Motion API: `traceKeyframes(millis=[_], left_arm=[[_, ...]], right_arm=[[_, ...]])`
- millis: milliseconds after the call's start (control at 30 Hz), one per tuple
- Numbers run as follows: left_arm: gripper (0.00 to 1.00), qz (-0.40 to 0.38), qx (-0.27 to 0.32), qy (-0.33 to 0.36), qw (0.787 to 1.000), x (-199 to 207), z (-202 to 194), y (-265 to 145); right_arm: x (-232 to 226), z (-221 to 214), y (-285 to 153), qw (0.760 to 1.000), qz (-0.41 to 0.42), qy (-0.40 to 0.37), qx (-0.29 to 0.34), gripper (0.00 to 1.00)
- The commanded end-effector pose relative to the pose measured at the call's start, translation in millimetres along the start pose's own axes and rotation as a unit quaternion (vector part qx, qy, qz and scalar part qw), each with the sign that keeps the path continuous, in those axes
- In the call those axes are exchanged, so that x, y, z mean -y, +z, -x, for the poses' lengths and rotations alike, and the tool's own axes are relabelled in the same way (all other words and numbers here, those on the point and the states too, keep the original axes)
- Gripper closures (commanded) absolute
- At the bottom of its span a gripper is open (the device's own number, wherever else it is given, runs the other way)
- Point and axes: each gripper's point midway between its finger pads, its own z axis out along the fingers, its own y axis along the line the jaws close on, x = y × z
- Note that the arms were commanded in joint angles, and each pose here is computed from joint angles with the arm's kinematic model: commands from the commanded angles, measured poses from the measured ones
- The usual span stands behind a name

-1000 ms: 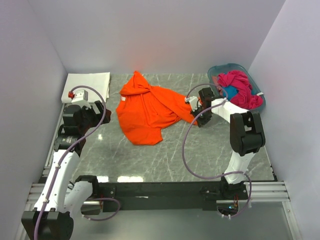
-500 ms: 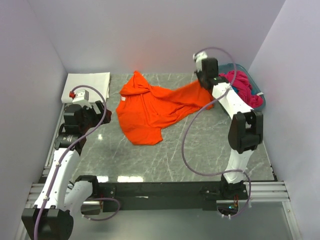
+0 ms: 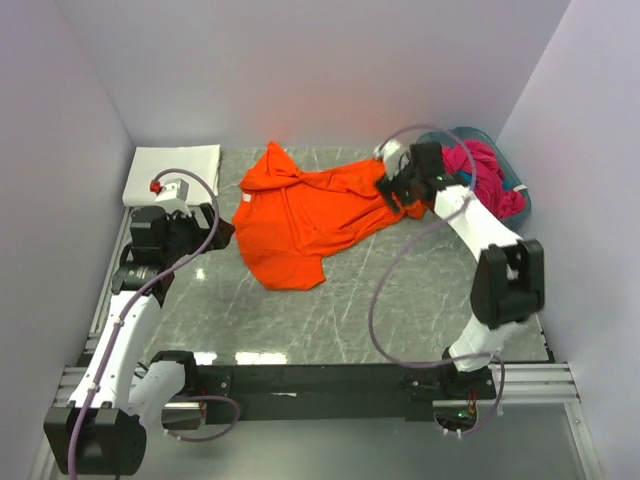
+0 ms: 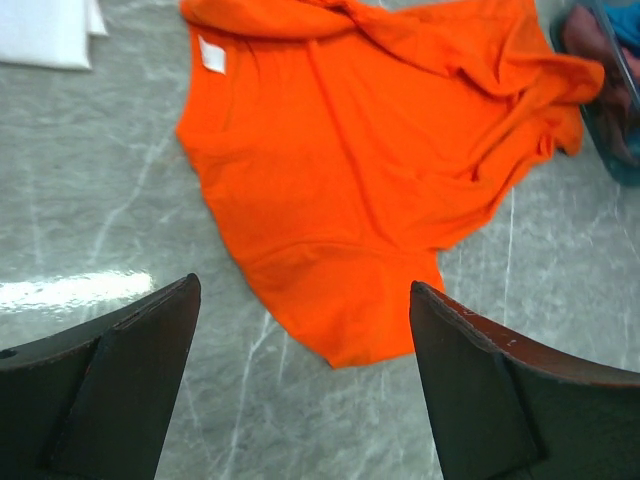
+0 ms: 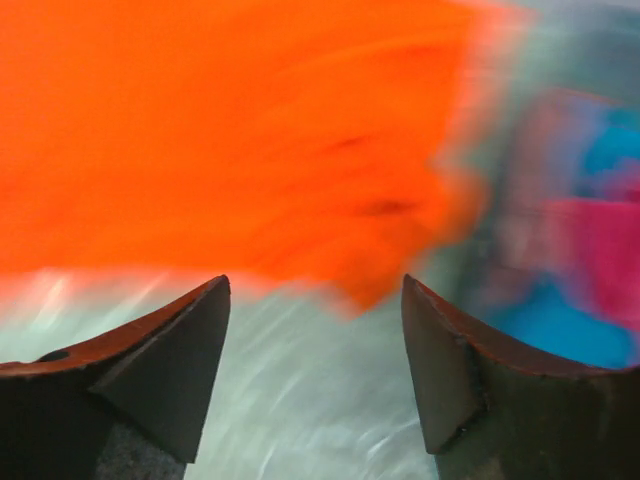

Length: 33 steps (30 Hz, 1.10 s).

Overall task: Fold and stack the t-shirts
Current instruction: Flatten the tshirt out

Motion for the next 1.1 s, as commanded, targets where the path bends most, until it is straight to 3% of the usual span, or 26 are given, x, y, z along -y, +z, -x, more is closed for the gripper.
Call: traceKeyframes(millis=[0, 67, 167, 400, 600, 900, 1067], left_arm=[[0.09, -0.048, -0.006, 0.016, 0.999, 15.9, 1.2, 3.3], [0.09, -0.04, -0.005, 0.015, 0.999, 12.9, 1.1, 3.4], [0.09, -0.02, 0.007, 0.013, 1.0, 7.3, 5.5, 0.8], [0.09, 0.075, 0.074, 0.01, 0.994, -19.8, 29.4, -17.5], [0.08, 0.101, 0.117, 0.009, 0.988, -25.2, 42.7, -33.3], [0.09, 0.09, 0.112, 0.01, 0.99, -21.4, 42.6, -31.7], [0.09, 0.09, 0.114, 0.011, 0.989, -21.3, 42.8, -32.7]], right_arm=[[-130.2, -13.0, -86.3, 0.907, 0.353, -0.197, 0.113, 0.26], [-178.7, -25.6, -106.9, 0.871, 0.427, -0.217, 0.112, 0.28], [-229.2, -33.8, -110.2, 0.848, 0.451, -0.261, 0.095, 0.34], [-308.8, -27.2, -91.9, 0.872, 0.342, -0.337, 0.096, 0.33], [-324.3, -29.1, -62.2, 0.888, 0.277, -0.363, 0.059, 0.32], [-335.7, -55.5, -50.2, 0.872, 0.297, -0.388, 0.02, 0.35], [-346.9, -70.4, -50.6, 0.858, 0.331, -0.392, 0.0, 0.49]])
